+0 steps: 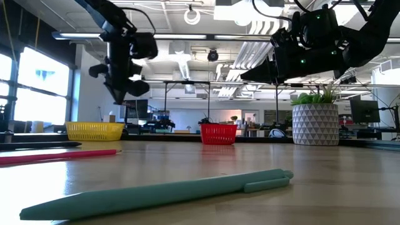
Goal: Sort crayons/erasers/pens/pencils in bins
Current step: Put the red crayon into the yellow bin
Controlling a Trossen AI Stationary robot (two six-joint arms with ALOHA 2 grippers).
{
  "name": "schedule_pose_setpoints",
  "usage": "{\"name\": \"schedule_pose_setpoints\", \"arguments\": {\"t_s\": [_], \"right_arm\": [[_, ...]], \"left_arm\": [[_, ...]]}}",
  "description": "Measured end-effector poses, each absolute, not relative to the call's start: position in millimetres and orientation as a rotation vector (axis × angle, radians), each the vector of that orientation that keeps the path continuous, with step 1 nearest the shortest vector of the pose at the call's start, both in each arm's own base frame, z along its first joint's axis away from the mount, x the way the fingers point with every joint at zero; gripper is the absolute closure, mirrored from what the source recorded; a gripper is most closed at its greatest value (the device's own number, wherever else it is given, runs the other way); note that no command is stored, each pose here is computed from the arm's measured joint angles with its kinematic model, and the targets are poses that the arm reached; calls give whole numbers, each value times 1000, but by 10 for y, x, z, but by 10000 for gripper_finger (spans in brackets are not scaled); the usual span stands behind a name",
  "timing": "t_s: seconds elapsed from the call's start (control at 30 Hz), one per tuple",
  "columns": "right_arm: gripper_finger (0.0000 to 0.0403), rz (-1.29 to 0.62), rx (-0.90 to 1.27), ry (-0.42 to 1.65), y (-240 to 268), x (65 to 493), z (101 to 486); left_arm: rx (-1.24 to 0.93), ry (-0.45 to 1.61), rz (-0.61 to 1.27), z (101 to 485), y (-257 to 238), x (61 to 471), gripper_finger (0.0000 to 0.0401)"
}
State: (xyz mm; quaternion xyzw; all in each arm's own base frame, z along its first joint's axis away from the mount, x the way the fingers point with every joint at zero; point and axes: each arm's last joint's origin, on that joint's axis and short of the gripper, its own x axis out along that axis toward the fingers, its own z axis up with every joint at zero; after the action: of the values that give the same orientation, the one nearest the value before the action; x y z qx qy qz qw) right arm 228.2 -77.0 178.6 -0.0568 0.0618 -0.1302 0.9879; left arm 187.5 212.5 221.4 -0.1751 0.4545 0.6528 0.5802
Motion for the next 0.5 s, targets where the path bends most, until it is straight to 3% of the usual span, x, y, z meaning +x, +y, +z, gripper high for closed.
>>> {"name": "schedule_pose_setpoints", "arguments": {"t_s": [0.27, 0.5], "right_arm": [[403, -261, -114, 124, -769, 2282, 1786], [403, -262, -111, 117, -769, 2282, 1791]], "left_arm": [[-452, 1164, 1552, 1823, 2234, 1472, 395], [-458, 1072, 1522, 1847, 2340, 1482, 395]]}}
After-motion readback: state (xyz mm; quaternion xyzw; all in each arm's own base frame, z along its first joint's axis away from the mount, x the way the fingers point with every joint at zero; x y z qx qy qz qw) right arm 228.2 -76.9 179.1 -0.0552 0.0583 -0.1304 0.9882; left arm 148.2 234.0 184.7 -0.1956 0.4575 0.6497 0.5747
